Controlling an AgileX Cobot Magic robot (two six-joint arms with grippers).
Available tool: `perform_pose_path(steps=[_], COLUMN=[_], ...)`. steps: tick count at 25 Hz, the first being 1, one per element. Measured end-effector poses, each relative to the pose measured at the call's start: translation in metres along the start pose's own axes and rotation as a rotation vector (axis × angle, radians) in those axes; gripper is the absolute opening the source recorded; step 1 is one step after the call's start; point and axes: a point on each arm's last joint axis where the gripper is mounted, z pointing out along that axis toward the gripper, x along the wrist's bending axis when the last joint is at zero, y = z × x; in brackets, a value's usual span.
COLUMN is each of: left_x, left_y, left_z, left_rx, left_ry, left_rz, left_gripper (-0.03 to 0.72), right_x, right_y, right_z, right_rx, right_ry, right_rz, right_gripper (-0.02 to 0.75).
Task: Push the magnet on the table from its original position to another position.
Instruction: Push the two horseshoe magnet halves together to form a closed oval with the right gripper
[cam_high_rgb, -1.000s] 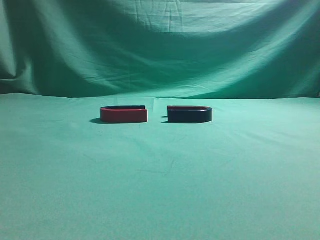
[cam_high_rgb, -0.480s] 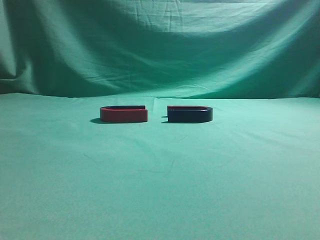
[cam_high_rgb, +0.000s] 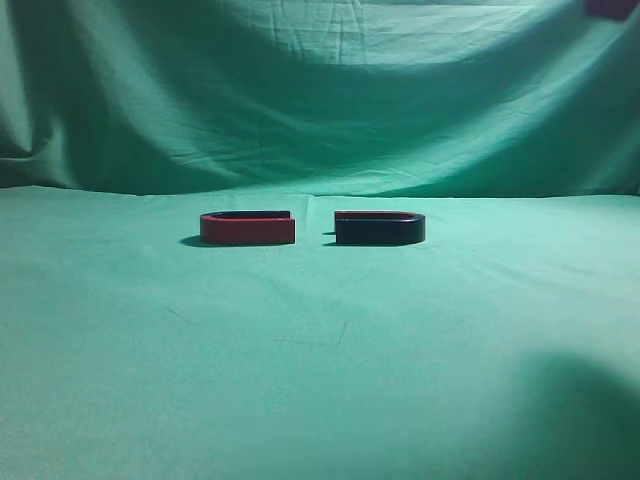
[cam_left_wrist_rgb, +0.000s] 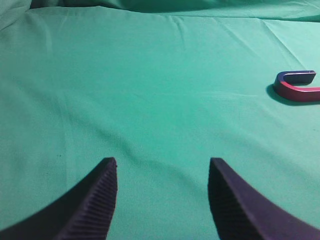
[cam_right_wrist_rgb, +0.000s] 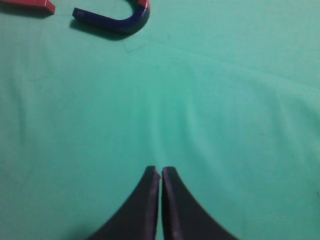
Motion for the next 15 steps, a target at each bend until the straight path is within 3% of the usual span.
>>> perform_pose_path(steps=[10,15], left_x=[0.000,0.000], left_y=[0.000,0.000], left_z=[0.000,0.000], left_rx=[0.000,0.000], left_ry=[0.000,0.000], left_rz=[0.000,0.000], left_gripper=[0.372,0.372], right_x=[-0.003,-0.007], right_y=[0.070,0.095], right_z=[0.083,0.114], right_rx=[0.141,0.156], right_ry=[-0.046,-0.047], right_rz=[0.078,0.082], right_gripper=[0.000,0.000])
